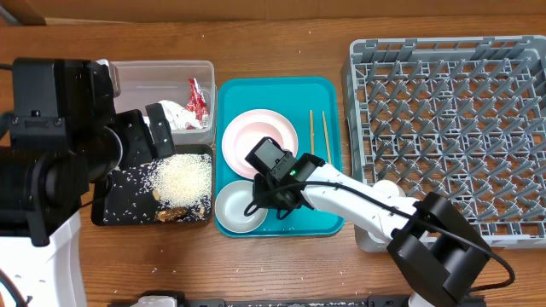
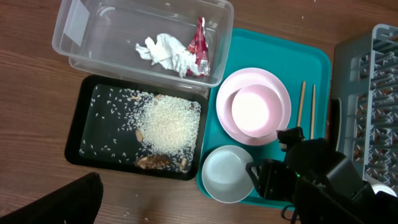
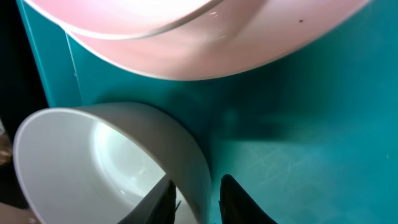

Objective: Sort waste into correct bins and load items into the dishwasher

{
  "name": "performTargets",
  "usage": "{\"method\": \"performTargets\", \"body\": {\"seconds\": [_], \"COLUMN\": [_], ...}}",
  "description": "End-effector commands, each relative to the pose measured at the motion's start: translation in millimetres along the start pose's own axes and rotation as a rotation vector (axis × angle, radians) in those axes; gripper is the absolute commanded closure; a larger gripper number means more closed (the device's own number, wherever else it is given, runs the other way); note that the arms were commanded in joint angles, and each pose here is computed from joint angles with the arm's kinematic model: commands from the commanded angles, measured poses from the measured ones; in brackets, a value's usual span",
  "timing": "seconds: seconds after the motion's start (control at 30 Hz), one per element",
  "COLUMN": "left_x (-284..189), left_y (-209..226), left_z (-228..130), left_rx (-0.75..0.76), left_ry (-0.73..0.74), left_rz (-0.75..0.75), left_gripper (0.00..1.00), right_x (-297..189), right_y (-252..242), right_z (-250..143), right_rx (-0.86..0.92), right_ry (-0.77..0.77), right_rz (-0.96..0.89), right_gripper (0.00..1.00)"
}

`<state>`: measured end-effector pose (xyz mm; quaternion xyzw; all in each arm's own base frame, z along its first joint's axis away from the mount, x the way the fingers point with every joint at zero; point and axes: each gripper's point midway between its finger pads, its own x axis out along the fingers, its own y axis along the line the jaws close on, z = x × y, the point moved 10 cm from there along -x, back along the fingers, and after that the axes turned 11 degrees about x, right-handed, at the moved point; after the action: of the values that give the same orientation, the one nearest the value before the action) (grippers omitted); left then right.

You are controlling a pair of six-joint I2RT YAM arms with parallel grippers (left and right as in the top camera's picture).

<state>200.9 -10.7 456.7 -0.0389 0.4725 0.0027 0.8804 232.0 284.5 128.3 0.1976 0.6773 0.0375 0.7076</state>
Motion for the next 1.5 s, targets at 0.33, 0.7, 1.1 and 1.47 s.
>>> {"method": "performTargets", "body": {"seconds": [0.33,0.7,1.1,1.47], "left_x": [12.3,15.3,15.3,15.3], "left_y": [0.9,-0.1,-0.1,-0.1], "left_z": [5.9,11.5,11.5,11.4], "left_rx": [0.016,0.009,0.009,0.009], "left_ry": [0.034,0.015,0.015,0.015], "left_rz": [0.018,0.01,0.01,0.01], "left_gripper": [0.0,0.0,0.0,0.0], "right_x": [7.1,-20.1,-20.1,-20.1], "right_y": [-1.8,-1.2,-0.7,-0.8], "right_z": [-2.3,0.6,0.9,0.9], "right_rx": [0.002,-0.046,-0.047,-0.047], "right_ry": [-0.004,-0.086,-0.089,-0.089], "right_rz": [-0.04,-0.071,-0.067,-0.067], "right_gripper": [0.96,0.96,0.0,0.0]}}
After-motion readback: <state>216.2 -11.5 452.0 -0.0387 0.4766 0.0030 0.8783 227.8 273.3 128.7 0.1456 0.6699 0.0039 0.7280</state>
